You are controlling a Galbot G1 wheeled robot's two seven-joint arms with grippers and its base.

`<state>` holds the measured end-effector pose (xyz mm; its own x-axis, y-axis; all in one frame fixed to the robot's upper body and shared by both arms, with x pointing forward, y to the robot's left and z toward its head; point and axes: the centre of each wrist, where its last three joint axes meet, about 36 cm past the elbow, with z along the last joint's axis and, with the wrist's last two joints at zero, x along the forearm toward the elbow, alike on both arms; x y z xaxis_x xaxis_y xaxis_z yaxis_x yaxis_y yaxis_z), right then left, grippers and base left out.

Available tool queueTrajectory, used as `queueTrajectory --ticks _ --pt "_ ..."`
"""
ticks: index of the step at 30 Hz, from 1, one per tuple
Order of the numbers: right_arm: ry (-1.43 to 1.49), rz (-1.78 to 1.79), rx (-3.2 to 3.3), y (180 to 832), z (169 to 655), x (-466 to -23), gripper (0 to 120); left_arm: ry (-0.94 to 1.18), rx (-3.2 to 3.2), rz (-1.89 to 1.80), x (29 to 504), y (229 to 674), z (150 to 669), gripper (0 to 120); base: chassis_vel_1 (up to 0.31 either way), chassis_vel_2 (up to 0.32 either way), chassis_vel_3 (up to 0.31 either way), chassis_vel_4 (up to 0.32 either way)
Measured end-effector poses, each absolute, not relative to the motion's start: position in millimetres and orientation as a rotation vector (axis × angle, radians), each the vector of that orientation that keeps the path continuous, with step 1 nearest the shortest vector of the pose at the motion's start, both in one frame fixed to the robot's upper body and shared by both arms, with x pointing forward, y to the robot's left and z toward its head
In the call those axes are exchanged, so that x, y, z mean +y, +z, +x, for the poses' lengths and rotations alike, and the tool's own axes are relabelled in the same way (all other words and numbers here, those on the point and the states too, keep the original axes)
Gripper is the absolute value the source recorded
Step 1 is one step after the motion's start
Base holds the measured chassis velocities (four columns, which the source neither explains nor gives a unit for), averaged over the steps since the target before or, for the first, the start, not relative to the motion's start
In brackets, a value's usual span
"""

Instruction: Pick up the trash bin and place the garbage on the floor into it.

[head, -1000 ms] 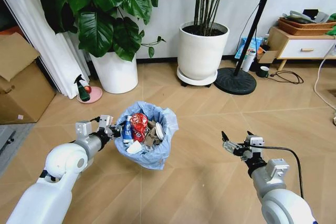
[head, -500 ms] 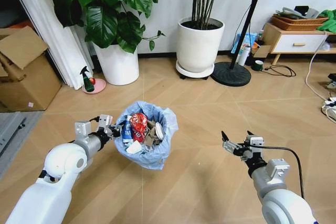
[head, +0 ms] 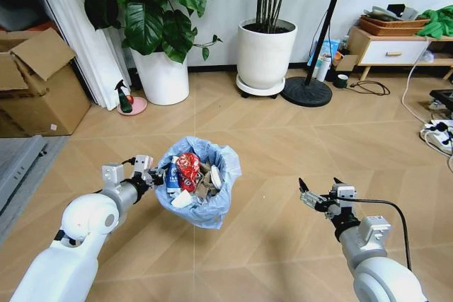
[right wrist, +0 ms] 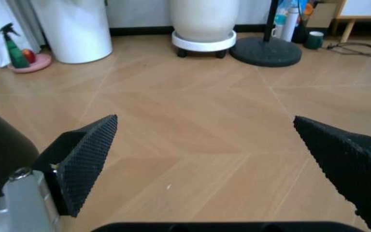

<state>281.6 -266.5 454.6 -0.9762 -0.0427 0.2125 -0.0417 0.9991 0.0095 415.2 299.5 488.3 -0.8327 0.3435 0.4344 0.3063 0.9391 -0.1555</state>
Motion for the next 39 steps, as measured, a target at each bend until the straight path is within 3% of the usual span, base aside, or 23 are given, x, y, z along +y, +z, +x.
queueTrajectory --ticks 39 --pt "-0.009 0.080 -2.919 448.8 282.3 -262.3 100 0.118 -2.621 -0.456 298.7 484.5 410.7 0 0.215 -0.209 -0.214 0.210"
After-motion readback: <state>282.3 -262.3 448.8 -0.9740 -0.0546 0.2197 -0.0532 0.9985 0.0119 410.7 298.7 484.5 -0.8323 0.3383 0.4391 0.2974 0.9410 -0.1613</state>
